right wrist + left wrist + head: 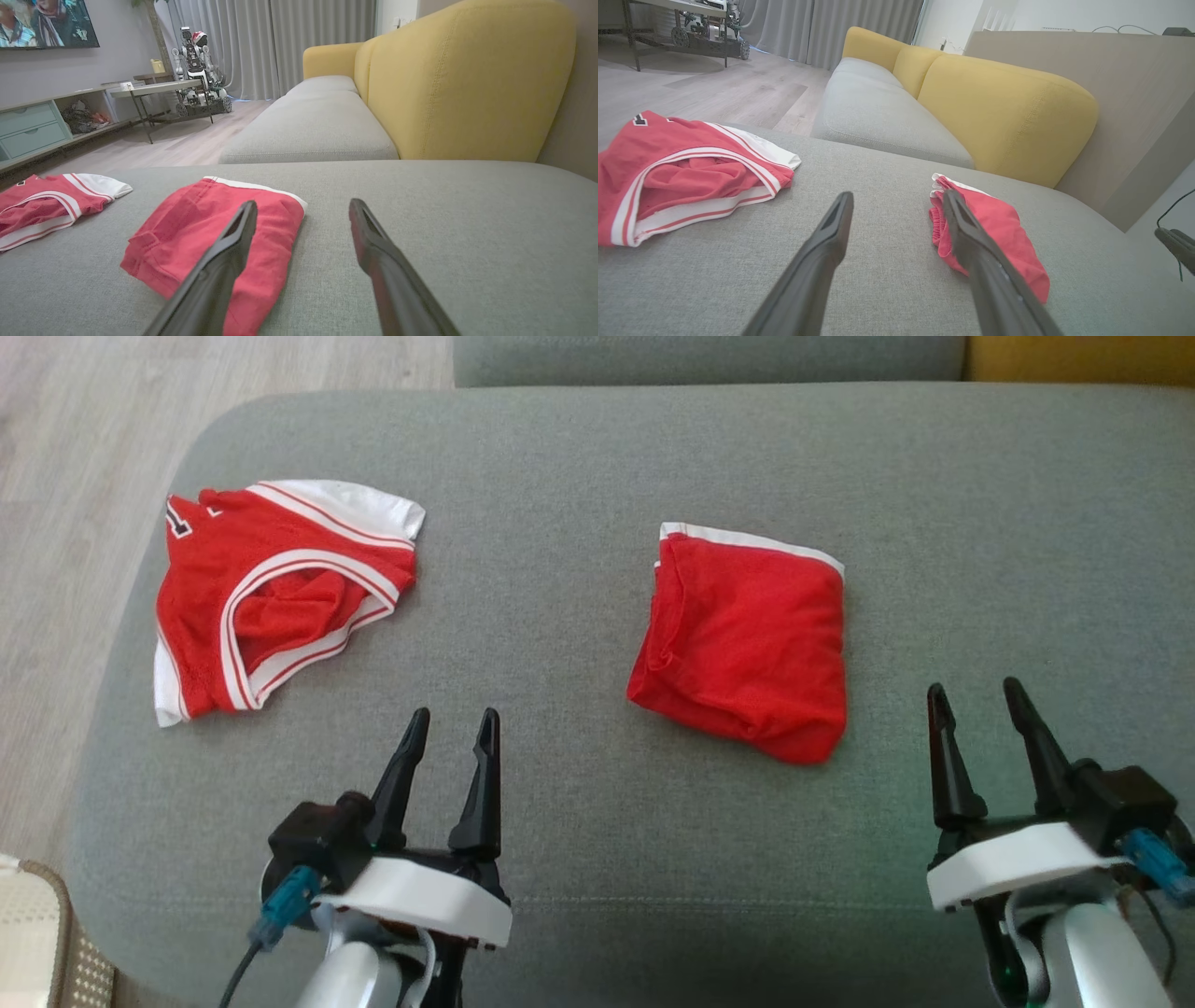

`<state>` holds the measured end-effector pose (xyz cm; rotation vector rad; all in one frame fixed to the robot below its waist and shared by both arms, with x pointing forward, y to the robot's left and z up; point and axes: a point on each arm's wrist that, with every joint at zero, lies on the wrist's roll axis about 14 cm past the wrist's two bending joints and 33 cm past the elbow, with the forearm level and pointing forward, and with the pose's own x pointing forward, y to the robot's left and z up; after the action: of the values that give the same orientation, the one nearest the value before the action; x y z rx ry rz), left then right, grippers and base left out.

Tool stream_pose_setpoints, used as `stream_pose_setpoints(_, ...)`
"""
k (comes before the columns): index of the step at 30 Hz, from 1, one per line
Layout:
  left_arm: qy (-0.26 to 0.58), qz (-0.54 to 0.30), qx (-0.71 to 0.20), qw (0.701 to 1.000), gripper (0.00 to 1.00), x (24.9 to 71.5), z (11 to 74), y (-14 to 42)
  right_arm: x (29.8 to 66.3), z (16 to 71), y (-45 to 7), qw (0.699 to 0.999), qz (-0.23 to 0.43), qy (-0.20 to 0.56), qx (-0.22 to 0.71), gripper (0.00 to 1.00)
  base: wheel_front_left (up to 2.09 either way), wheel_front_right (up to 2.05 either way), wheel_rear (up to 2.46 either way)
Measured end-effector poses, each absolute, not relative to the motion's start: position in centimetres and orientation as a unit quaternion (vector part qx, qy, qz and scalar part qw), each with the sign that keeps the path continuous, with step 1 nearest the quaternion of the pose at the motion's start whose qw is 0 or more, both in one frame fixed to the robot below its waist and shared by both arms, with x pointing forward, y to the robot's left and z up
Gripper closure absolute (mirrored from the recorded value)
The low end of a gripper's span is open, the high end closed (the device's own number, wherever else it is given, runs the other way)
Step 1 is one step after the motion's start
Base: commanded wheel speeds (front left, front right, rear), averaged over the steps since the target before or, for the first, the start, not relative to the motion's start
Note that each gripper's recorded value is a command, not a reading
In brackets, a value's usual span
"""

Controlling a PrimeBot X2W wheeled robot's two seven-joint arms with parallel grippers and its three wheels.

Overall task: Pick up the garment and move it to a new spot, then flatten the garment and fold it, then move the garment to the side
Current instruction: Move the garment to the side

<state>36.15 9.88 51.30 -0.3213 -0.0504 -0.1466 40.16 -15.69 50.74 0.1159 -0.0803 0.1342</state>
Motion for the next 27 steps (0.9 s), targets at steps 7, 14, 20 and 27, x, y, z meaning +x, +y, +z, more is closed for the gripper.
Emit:
stream_pose_setpoints(7,-0.003,-0.071,-0.161,0.984,0.0,36.7,49.9,9.8,41.7,46.1,-14.6,0.988,0.06,0.032,0.137,0.0,0.0,0.0,0.0)
stream_pose_setpoints(14,0.004,-0.067,-0.157,0.985,0.0,37.8,49.3,9.9,46.3,44.9,-13.0,0.975,0.068,0.069,0.198,0.0,0.0,0.0,0.0)
stream_pose_setpoints(20,0.013,-0.061,-0.154,0.986,0.0,38.1,48.7,10.3,47.6,41.9,-12.1,0.964,0.066,0.126,0.226,0.0,0.0,0.0,0.0)
stream_pose_setpoints(27,0.019,-0.045,-0.149,0.988,0.0,38.5,48.2,11.1,49.1,40.0,-9.9,0.955,0.09,0.163,0.231,0.0,0.0,0.0,0.0)
